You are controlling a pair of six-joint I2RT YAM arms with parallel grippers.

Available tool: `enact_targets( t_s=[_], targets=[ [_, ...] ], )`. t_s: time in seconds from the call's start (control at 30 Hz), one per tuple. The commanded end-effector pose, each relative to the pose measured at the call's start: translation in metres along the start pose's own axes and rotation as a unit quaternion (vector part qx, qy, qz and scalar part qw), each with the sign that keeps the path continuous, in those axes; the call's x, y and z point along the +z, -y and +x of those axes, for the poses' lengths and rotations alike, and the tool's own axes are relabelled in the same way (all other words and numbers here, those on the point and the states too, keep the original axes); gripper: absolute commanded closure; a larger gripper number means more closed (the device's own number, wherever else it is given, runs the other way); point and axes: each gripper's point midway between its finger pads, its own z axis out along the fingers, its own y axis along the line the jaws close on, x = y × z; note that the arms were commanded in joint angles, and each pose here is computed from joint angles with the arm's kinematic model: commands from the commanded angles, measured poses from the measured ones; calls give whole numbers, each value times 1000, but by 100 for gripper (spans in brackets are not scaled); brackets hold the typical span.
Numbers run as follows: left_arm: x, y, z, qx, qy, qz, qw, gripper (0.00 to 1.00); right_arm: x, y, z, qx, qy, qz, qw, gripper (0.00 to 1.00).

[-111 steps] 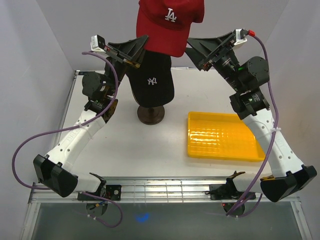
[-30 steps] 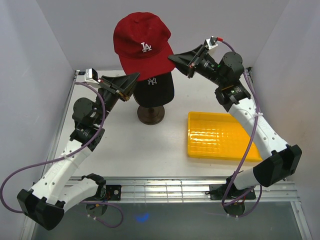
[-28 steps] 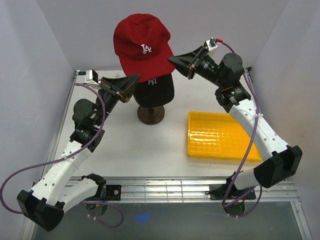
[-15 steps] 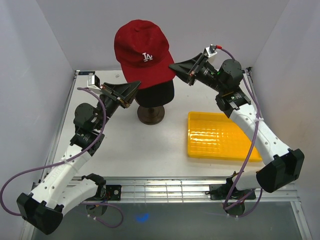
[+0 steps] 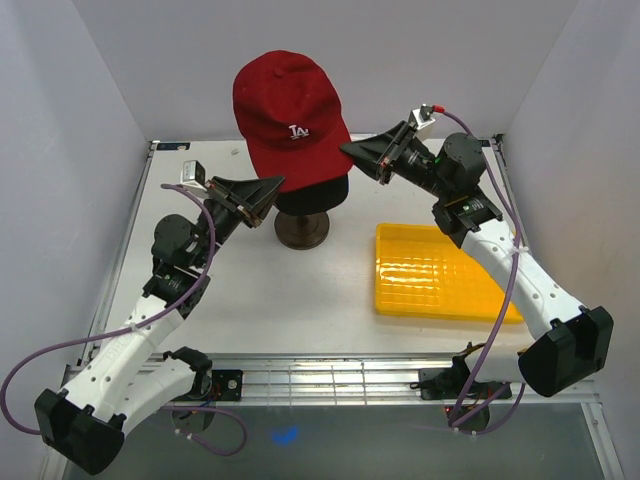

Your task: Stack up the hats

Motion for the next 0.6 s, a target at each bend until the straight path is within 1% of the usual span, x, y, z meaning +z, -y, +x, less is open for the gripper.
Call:
enact_targets(
  t_s=[0.0,0.57],
  targets=[
    [-10,-5,19,-1,-47,-4,999,100,-5,-1,-2,-40,15,-7,999,86],
    [-18,-41,19,-19,-43,-45,998,100,-10,41,-1,-30,20,33,999,87]
  ],
)
